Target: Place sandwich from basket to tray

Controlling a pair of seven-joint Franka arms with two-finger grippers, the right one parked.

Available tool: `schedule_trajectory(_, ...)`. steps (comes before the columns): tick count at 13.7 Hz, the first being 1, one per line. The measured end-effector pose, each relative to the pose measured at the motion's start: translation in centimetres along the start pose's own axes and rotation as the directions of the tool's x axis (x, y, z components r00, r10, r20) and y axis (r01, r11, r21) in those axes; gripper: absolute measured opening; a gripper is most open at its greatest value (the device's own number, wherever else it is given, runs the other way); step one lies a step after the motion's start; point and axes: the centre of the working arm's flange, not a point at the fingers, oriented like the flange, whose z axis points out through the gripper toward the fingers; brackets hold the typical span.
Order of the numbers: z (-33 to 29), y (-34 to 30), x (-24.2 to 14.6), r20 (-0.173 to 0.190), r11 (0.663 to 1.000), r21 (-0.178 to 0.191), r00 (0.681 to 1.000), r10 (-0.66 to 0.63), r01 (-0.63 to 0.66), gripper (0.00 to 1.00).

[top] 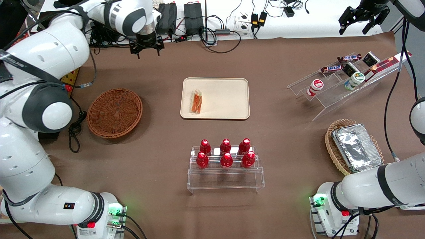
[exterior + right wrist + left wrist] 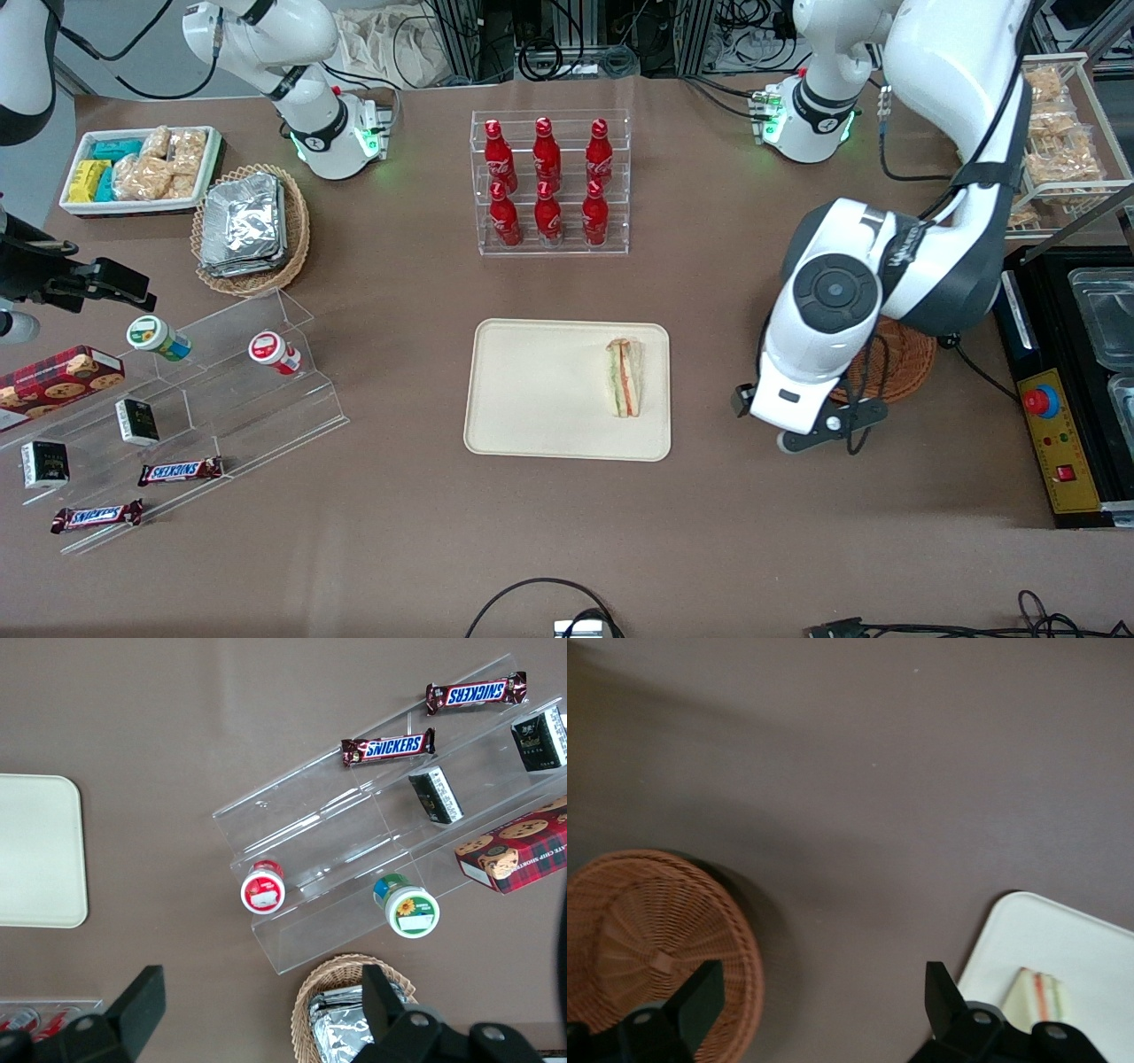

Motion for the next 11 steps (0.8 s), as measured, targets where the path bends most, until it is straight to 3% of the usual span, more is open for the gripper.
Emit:
schedule_trajectory(2,-1.1,-3.3,0.2,0.005,0.999,0.003,0.999,0.049,-0.049,1.0)
schedule_trajectory(5,-3.7,-9.5,0.6,0.014,0.994,-0.02,0.994,0.109,-0.109,1.0)
schedule_trajectory(9,-7.9,-17.2,-0.9,0.021,0.972,-0.087,0.975,0.221,-0.218,1.0)
schedule_trajectory(11,-9.9,-19.2,-2.5,0.044,0.962,-0.083,0.963,0.265,-0.261,1.0)
